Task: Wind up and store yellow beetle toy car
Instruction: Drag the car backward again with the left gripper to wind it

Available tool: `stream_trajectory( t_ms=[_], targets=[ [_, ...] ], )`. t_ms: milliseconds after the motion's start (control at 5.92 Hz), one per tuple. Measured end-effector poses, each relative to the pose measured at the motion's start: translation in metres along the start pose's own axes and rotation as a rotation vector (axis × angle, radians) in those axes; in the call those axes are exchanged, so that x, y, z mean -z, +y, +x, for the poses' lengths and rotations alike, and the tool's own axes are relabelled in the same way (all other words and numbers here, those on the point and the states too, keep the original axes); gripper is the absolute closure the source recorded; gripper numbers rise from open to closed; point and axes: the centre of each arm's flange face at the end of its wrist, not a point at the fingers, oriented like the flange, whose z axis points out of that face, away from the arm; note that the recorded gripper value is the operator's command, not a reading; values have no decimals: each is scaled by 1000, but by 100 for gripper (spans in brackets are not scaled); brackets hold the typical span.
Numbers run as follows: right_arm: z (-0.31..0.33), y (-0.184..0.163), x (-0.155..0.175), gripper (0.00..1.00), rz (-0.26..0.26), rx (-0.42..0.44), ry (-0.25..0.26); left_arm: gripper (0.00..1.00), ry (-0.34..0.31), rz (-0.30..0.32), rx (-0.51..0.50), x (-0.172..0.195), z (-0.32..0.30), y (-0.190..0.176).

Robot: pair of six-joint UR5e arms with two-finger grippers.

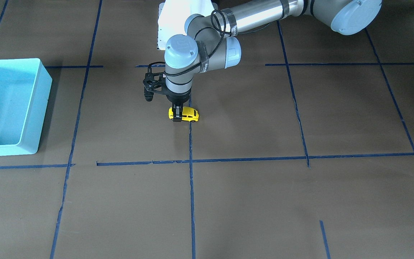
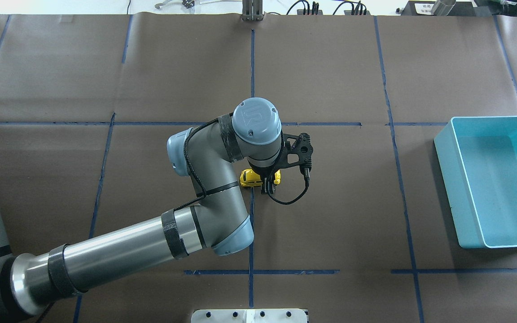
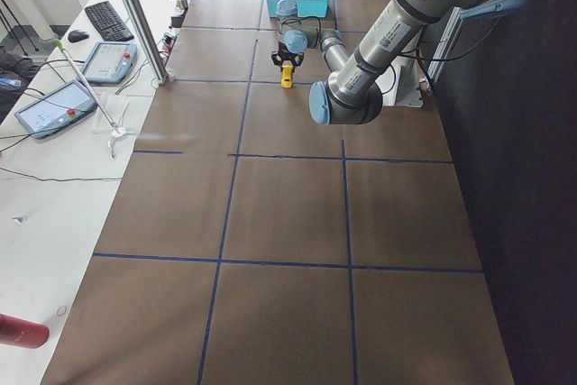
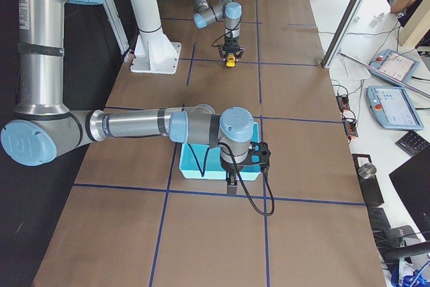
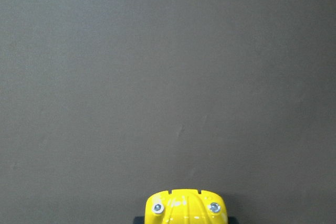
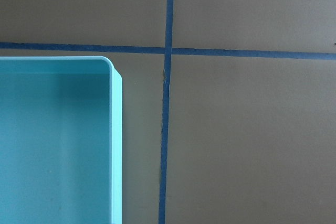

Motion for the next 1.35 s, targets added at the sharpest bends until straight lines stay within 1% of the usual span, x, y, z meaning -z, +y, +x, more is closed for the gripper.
stream_trajectory(
  t_ms=[1352],
  targets=[
    [0, 0, 0, 0, 1, -1, 0, 100, -8, -5, 10, -1, -2, 27]
  ],
)
